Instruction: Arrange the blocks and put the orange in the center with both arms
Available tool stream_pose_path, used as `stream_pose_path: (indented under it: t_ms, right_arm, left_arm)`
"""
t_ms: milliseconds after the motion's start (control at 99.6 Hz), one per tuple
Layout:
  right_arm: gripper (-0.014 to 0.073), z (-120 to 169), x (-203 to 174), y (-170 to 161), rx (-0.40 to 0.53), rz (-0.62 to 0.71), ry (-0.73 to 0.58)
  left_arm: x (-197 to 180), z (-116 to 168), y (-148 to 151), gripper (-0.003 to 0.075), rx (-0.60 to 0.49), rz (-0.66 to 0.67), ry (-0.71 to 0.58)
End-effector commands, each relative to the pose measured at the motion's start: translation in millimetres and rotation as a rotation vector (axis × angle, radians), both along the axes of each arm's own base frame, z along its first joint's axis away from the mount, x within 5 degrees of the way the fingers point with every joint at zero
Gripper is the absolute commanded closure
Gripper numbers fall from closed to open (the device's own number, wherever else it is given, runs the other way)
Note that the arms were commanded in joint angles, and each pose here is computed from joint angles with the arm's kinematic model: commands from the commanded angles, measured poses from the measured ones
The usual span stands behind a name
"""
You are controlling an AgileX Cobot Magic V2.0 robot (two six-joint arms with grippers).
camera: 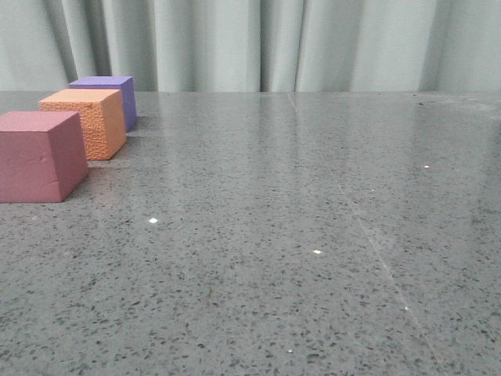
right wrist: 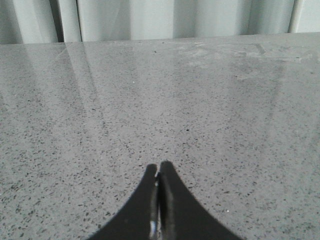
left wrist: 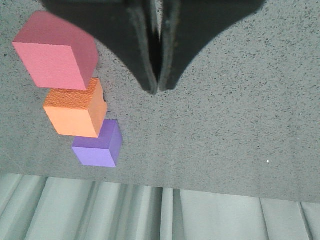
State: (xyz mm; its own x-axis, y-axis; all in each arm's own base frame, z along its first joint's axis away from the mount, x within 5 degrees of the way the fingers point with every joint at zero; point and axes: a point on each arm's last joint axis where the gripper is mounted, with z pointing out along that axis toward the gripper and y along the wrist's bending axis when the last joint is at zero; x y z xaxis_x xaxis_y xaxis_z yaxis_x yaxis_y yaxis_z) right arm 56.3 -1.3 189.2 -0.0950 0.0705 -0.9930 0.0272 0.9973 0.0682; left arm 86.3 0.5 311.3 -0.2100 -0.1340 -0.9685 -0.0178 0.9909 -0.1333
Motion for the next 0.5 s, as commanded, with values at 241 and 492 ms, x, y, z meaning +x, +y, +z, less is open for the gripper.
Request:
stream_pose_path:
  t_ms: [241,492]
  right_arm:
    - [0.0662,13.0,-0.8,0.0,-0.013,-0.001,-0.107]
    - [0.0662,13.0,-0.8,0.0,-0.013,-0.001,-0.107]
  left_arm:
    - [0.6,12.9,-1.6,0.0739,0.027,-0.026,-0.074]
    - [-0.4,14.2,-6.3,0.0739,-0.018,-0.075,-0.087]
